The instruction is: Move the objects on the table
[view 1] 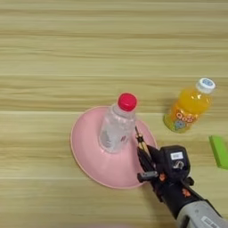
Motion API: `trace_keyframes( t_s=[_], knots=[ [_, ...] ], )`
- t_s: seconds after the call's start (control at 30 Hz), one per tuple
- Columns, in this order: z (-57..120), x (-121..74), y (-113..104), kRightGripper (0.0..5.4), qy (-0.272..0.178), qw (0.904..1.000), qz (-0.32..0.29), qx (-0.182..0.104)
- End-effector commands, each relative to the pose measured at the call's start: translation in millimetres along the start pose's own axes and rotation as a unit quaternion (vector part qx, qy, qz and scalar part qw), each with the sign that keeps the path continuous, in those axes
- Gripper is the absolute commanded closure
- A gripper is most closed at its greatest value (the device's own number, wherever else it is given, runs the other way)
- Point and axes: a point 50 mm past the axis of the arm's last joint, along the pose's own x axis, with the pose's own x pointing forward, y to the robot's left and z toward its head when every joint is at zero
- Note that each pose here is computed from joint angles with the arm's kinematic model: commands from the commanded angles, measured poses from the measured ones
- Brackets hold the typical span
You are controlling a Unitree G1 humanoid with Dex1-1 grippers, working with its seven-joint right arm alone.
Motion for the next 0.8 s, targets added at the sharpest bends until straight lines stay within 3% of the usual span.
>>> trace_keyframes(
  t_s=[0.03,0.8],
  knots=[
    [9.6,0.0,-1.4,4.48,-0.026,0.9995,-0.006,-0.015],
    [5.0,0.5,1.7,4.48,-0.004,0.9998,0.002,-0.018]
  ],
)
